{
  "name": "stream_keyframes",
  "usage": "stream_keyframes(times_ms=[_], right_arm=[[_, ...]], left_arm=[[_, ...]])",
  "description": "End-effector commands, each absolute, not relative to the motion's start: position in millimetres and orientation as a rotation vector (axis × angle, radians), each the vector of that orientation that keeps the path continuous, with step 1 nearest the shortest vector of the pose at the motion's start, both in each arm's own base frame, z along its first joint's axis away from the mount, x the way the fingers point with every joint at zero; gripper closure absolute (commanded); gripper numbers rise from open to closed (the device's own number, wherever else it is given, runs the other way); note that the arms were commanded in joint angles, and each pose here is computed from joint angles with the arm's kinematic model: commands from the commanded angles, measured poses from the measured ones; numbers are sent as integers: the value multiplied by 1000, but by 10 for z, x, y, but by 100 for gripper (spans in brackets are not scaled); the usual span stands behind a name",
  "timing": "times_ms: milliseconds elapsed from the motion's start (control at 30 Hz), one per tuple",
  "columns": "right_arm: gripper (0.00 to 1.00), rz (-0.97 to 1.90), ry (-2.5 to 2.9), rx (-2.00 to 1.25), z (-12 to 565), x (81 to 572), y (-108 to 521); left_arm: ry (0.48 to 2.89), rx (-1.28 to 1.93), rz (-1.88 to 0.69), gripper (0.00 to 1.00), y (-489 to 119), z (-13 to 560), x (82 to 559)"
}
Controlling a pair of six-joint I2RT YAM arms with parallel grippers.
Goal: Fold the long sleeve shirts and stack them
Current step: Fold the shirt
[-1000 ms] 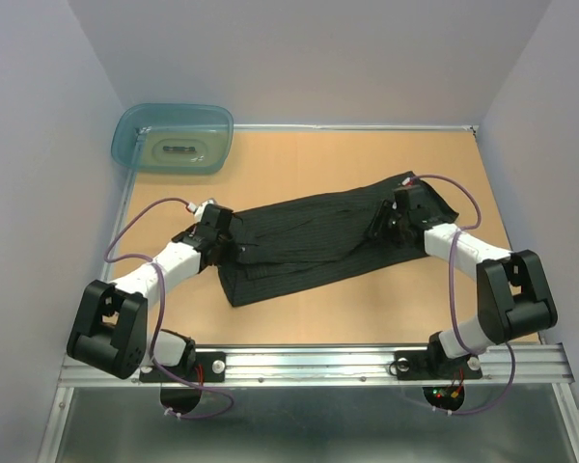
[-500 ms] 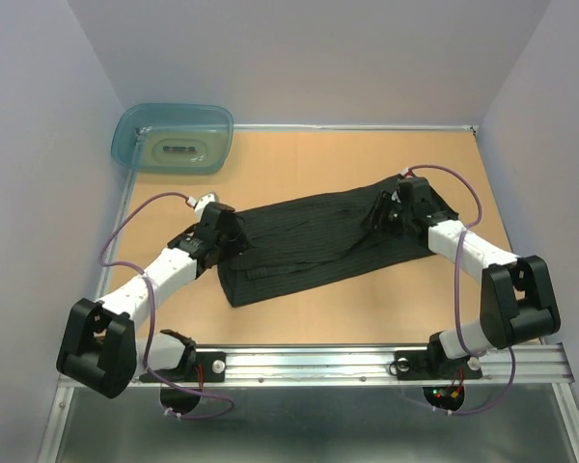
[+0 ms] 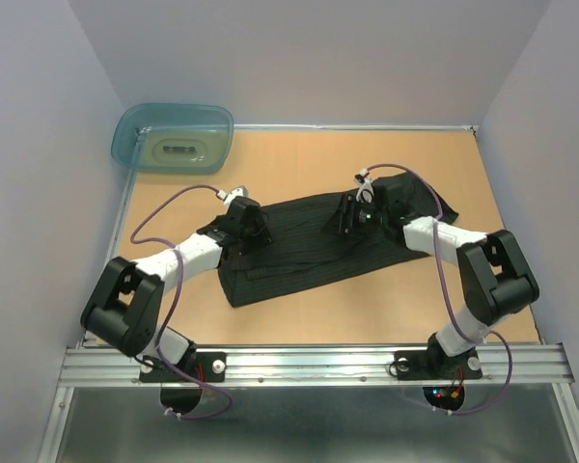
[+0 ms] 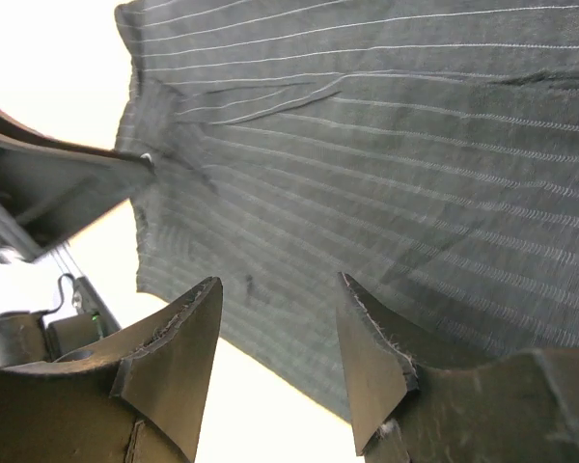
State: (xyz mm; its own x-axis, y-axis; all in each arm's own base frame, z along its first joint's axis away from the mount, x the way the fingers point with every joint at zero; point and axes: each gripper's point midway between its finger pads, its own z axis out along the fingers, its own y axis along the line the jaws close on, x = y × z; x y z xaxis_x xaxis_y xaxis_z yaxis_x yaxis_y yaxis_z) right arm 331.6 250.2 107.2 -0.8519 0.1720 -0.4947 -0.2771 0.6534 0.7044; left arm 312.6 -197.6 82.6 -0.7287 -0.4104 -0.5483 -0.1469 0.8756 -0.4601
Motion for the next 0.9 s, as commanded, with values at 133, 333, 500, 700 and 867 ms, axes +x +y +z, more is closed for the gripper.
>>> stream_keyframes(times_ms=[133, 333, 500, 700, 867], right_arm=[[44, 1159, 2276, 39, 689, 3583, 2183], [44, 1053, 2252, 322, 393, 3828, 1380], [45, 995, 2120, 576, 437, 4057, 711], [44, 1026, 1983, 410, 1153, 4269, 779], [44, 1104, 1967, 313, 1327, 4295, 1037]], left_arm=[[2465, -489, -500, 47, -1933, 287, 3064], [2526, -566, -530, 48, -1797, 33, 2916], [2543, -581, -532, 48, -1748, -20, 2854], [2504, -549, -568, 47, -1780, 139, 2892], [2488, -531, -563, 47, -1774, 214, 2926]])
